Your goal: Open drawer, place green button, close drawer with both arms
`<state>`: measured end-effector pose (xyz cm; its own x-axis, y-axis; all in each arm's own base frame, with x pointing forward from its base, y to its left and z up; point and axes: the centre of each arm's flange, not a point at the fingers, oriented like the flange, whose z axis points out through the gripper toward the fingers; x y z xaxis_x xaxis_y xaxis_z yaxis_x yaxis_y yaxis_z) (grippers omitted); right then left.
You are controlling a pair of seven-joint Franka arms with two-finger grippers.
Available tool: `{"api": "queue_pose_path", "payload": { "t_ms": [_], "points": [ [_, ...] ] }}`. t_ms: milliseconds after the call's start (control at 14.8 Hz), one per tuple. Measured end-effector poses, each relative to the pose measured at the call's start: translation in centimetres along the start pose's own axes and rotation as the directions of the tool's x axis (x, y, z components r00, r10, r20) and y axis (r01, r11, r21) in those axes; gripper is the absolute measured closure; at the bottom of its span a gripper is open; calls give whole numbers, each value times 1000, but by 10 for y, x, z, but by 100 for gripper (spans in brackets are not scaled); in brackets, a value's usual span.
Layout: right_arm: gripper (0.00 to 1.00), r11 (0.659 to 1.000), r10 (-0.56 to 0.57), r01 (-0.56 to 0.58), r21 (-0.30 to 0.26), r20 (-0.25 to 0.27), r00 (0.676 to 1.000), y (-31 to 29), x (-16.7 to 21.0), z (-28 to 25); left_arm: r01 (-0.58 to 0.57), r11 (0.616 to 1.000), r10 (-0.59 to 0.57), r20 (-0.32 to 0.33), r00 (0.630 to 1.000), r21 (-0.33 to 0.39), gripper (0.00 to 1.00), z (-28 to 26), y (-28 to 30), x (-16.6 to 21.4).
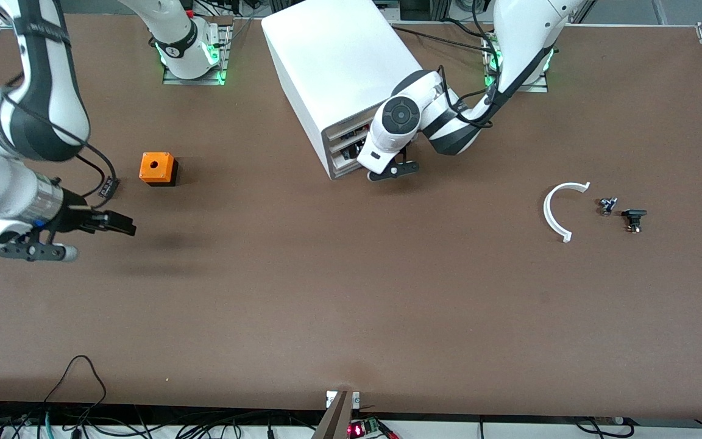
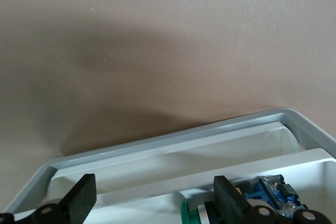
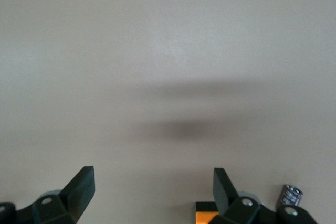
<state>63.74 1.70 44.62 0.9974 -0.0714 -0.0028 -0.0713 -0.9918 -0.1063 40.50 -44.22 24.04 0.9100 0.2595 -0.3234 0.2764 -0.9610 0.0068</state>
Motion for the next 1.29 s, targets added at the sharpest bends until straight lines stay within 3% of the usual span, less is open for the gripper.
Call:
{"api": "queue_pose_path", "payload": {
  "t_ms": [609,812,1014,1285],
  "points": [
    [0,998,-42,42,-43,-3,999,-9,-84,-127,36,999,-36,-25,999,-34,0,-22,-5,18],
    [0,998,-55,55,-32,-5,998,-12,-108,-155,56,996,-61,-70,996,-72,0,-75,-17,52],
    [0,996,-69,69,-50,-1,998,-14,-123,-171,8,998,-15,-120,993,-56,0,-147,-44,96],
    [0,991,-105,103,-87,-13,994,-35,-135,-193,-74,996,82,-193,978,46,0,-237,-98,147]
  ]
}}
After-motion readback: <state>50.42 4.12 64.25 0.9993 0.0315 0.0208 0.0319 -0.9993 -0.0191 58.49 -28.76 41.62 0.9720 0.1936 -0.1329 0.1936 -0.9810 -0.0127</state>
